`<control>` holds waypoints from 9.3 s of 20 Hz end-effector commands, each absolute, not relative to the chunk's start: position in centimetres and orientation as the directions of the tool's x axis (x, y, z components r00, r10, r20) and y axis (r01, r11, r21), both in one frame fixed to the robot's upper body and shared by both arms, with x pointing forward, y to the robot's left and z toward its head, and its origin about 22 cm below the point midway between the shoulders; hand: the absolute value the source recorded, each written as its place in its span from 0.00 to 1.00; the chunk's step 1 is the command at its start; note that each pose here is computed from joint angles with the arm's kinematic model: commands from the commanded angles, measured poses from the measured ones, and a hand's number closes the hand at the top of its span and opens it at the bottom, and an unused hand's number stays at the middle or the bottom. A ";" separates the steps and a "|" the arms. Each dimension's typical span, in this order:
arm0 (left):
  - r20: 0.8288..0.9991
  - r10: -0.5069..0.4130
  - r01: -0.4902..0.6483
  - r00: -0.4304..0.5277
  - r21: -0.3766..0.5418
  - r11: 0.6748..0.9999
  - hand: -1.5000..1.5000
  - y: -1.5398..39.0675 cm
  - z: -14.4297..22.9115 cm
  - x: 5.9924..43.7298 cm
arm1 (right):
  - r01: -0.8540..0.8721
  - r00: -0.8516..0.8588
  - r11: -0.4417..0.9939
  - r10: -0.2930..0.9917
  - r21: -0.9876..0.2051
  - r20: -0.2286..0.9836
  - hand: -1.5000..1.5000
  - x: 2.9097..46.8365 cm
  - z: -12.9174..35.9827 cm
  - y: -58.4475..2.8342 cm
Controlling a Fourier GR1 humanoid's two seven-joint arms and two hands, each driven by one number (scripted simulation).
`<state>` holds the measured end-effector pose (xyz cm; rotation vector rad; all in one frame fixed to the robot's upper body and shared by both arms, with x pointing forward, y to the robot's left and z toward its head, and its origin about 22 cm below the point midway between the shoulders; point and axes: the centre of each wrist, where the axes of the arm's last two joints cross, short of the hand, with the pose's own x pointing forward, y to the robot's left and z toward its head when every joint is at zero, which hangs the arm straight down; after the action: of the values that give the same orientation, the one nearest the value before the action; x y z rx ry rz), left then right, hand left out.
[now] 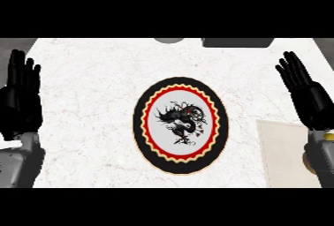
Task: Pick the can from the placemat and place it in the plate
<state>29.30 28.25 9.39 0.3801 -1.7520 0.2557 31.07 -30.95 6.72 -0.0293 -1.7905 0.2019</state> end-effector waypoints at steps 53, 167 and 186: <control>0.884 -0.465 -0.088 0.048 0.468 0.879 0.50 33.5 1.9 22.7 | -0.552 0.085 0.626 0.700 -0.551 0.710 0.00 23.5 13.9 -48.1; 0.888 -0.458 -0.106 0.044 0.460 0.882 0.50 33.9 -0.9 20.7 | 0.315 0.024 0.823 0.490 -0.472 0.871 0.00 33.0 10.9 -5.0; 0.881 -0.471 -0.126 0.057 0.474 0.871 0.50 33.7 -1.6 20.2 | 0.437 -0.168 0.874 0.310 -0.211 0.936 0.00 22.6 7.7 -27.6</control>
<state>21.00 33.59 -0.46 0.4843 -1.5122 -0.2778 25.49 -23.60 8.82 -0.5698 -1.7263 -0.1425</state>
